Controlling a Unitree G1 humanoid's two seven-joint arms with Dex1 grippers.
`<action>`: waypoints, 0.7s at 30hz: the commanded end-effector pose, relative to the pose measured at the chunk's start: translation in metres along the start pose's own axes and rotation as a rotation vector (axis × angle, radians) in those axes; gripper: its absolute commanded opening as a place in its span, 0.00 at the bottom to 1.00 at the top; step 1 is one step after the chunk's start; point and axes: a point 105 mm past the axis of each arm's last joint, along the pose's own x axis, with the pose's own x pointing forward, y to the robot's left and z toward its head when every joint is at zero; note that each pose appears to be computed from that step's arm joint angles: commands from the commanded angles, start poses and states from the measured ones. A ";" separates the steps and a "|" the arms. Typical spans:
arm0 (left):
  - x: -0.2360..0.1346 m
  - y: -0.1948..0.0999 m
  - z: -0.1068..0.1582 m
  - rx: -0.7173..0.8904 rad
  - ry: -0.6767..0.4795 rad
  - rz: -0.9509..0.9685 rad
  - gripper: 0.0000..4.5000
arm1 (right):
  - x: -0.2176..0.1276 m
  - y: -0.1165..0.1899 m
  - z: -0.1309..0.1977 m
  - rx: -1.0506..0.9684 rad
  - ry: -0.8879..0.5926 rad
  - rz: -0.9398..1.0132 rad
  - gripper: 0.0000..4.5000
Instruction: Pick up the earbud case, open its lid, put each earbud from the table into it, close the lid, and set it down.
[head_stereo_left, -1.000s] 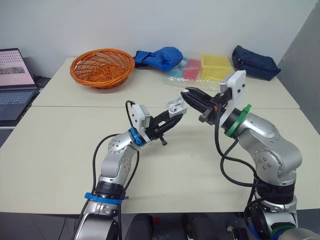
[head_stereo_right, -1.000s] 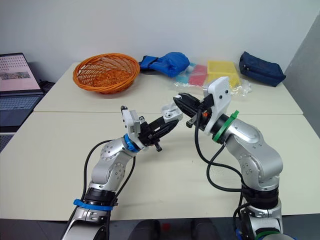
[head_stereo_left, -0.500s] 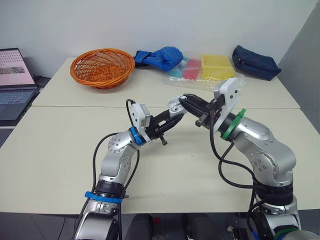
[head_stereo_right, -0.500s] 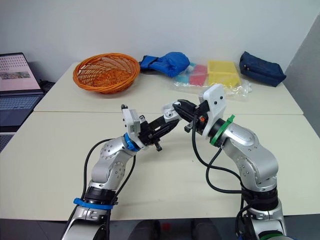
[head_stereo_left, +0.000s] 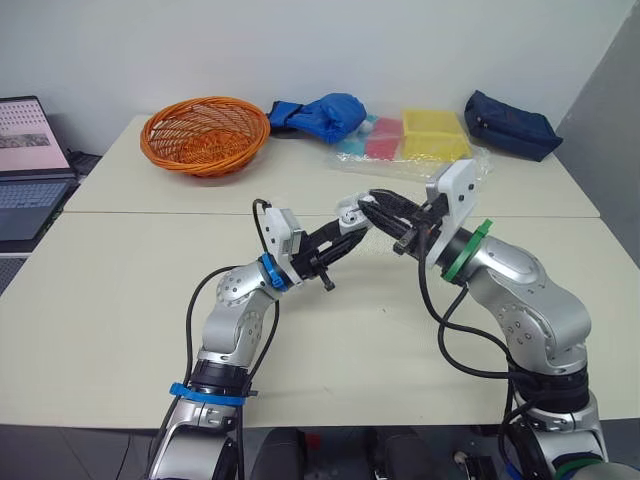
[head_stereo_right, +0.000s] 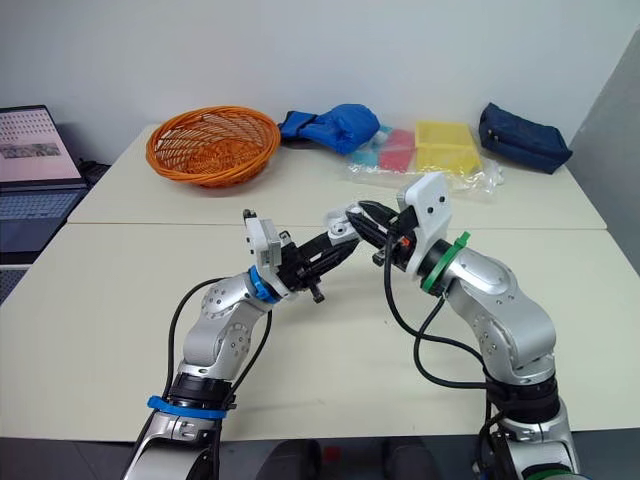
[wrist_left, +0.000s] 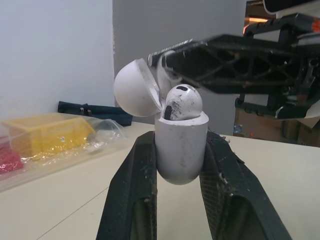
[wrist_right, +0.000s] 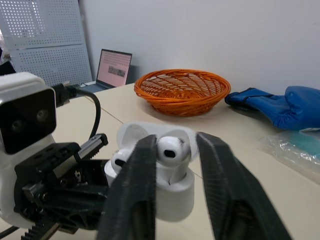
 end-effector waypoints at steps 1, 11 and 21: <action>0.007 -0.002 0.016 0.037 -0.055 -0.023 0.17 | -0.001 0.002 0.005 -0.013 -0.018 0.007 0.54; 0.006 -0.002 0.014 0.036 -0.051 -0.023 0.17 | -0.003 -0.004 0.038 0.070 -0.160 0.041 0.62; 0.007 -0.003 0.010 0.040 -0.041 -0.042 0.17 | -0.007 -0.050 0.058 0.037 0.044 0.074 0.53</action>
